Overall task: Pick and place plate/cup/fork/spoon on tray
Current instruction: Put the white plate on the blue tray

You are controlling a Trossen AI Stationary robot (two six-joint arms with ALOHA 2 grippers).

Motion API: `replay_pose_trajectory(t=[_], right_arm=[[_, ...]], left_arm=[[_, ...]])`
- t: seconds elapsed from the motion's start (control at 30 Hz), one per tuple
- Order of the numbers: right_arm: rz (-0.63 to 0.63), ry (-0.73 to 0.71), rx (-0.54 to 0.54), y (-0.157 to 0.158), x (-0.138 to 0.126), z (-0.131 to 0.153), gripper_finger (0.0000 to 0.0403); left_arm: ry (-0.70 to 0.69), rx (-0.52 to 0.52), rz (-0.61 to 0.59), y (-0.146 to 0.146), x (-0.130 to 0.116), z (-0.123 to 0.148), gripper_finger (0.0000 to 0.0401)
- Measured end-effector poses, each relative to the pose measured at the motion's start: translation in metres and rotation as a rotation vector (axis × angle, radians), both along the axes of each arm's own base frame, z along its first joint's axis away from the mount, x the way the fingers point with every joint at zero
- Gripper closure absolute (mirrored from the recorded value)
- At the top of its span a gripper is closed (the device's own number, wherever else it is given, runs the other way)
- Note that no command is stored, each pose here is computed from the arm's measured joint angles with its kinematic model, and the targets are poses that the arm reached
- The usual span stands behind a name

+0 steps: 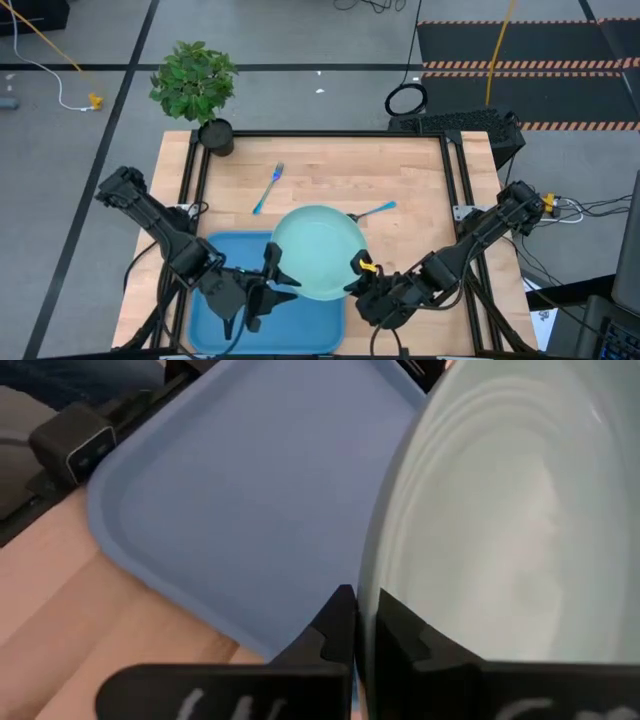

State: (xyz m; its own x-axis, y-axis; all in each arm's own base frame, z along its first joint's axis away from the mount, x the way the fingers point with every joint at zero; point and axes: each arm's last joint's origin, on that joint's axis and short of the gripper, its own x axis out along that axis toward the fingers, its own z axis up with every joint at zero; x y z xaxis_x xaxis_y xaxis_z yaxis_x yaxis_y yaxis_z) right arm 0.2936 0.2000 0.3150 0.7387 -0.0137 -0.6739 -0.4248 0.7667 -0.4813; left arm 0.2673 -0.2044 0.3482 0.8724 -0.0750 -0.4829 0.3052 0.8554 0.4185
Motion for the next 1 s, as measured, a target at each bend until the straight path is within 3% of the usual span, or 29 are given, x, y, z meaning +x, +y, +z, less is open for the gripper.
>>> replay_pose_trajectory(t=[0.83, 1.0], right_arm=[[0.069, 0.013, -0.046, 0.001, 0.000, -0.001, 0.0403], [0.078, 0.016, -0.060, 0.001, -0.001, -0.001, 0.0403]], left_arm=[[0.101, 0.029, 0.001, 0.006, -0.002, -0.009, 0.0273], [0.120, 0.043, -0.008, 0.009, -0.001, -0.011, 0.0306]])
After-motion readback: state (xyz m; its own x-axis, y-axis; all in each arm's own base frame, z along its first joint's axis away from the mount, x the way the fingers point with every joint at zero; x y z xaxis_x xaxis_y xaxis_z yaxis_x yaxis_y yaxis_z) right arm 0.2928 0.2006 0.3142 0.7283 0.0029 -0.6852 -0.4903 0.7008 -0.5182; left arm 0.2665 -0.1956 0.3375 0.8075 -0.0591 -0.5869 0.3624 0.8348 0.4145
